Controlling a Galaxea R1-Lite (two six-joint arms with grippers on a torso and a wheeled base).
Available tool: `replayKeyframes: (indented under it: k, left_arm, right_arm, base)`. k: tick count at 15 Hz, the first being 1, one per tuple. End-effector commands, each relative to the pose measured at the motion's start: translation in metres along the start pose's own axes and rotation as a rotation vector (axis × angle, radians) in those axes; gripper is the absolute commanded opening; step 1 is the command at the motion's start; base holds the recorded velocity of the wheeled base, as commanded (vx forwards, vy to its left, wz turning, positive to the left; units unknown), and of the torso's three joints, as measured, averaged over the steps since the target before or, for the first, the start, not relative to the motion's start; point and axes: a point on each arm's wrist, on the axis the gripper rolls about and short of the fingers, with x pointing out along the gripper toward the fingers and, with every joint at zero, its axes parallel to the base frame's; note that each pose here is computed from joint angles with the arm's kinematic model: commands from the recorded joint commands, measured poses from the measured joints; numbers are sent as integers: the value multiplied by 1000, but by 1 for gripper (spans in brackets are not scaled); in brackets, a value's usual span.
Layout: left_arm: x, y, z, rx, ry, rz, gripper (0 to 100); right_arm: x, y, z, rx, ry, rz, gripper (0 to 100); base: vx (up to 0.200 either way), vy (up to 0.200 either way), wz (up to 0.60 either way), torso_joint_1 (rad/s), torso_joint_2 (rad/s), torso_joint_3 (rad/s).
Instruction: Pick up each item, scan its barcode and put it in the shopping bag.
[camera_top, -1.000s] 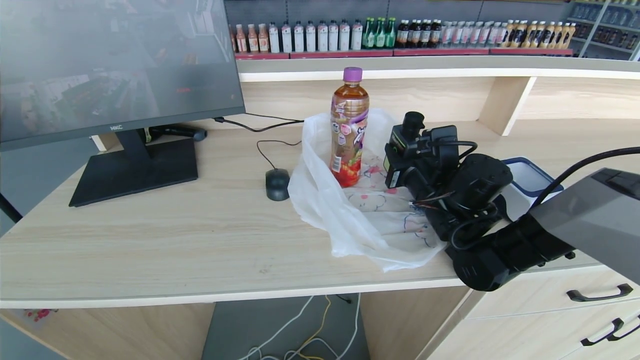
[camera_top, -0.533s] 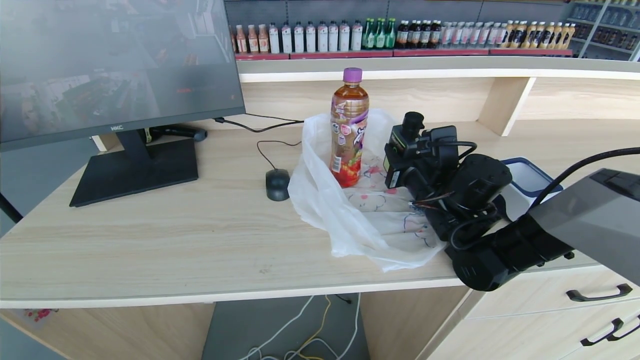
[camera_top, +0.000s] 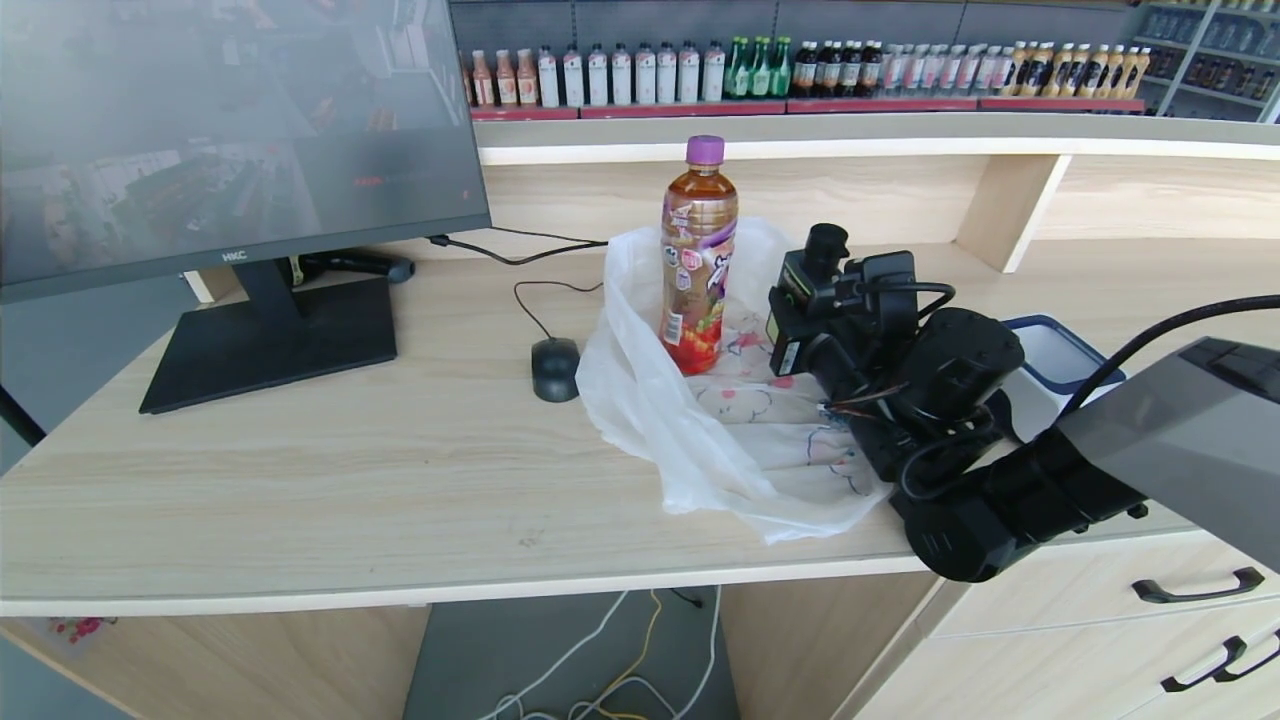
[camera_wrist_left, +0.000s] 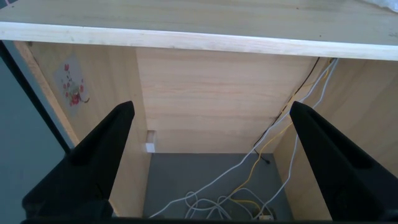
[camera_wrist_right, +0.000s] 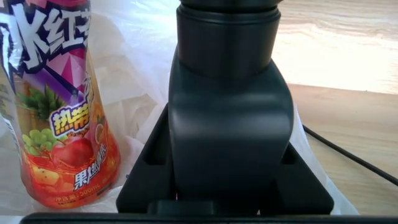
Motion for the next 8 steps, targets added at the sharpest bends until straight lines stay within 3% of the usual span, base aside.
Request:
replayKeyframes:
  k: [1, 8]
  left_arm:
    - [0, 0, 0, 0, -1, 0, 100]
    - [0, 0, 0, 2, -1, 0, 100]
  right_arm:
    - [0, 1, -5, -4, 13, 2, 100]
    - [-1, 1, -5, 13, 10, 2, 100]
  base:
    - [0, 0, 0, 0, 0, 0]
    - [0, 0, 0, 0, 0, 0]
